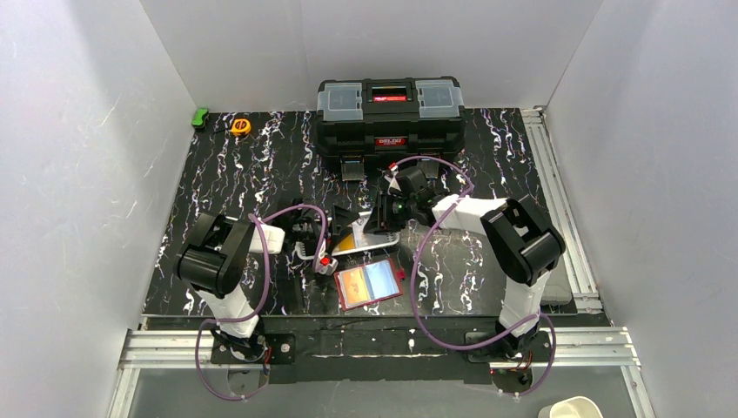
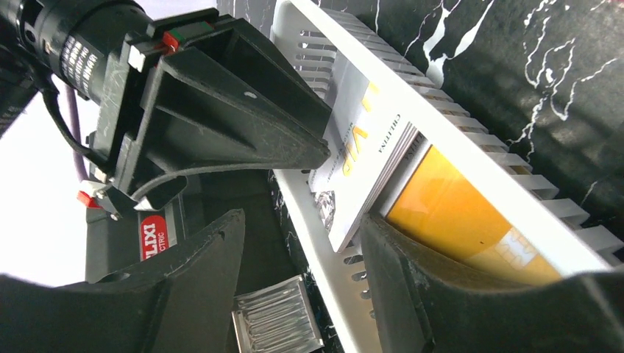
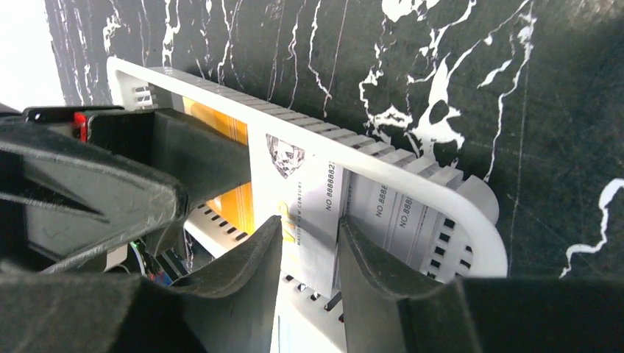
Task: Put the credit cards into the card holder
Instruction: Pick up the credit card from the storage box.
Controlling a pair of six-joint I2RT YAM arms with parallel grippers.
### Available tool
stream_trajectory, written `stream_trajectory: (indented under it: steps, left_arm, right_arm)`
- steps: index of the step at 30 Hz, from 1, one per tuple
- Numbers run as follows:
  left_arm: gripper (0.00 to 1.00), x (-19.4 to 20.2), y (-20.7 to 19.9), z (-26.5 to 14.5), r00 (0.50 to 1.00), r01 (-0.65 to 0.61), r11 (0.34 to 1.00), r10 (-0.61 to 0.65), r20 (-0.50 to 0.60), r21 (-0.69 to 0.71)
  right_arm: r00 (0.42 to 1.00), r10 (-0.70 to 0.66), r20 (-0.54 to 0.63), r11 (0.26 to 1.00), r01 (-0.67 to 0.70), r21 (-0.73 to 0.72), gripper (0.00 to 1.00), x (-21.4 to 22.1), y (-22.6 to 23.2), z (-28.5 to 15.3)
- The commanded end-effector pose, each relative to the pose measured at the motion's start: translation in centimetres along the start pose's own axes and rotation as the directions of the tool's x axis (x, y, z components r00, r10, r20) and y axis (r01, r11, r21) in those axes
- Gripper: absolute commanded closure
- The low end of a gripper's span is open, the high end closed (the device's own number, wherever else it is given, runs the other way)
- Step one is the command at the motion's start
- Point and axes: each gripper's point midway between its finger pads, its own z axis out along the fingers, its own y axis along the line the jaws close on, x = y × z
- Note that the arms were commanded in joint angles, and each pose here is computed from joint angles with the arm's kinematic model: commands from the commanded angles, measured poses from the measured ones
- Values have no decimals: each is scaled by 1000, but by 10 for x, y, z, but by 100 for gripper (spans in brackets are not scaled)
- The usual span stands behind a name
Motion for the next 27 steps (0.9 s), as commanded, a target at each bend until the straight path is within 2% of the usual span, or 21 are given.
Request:
stream_trajectory:
  steps: [1, 8, 14, 20, 27]
  left_arm:
    - [41, -41, 9, 15, 891, -429, 900, 435, 129, -69]
    - [41, -40, 8, 14, 888, -437, 897, 442, 126, -67]
    - [41, -39, 9, 13, 888, -438, 897, 443, 122, -66]
    - [41, -39, 6, 13, 892, -432, 900, 437, 121, -60]
    - [43, -39, 4, 12, 892, -433, 900, 436, 118, -52]
  right_arm:
    - [978, -156, 139, 911, 197, -363, 59, -22, 108, -31]
    - [978, -152, 143, 865, 201, -460, 59, -25, 127, -44]
    - [989, -114, 94, 868, 145, -475, 59, -22, 119, -33]
    - [990, -114, 85, 915, 138, -380, 58, -19, 95, -27]
    - [994, -42, 106, 978, 62, -199, 50, -32, 43, -37]
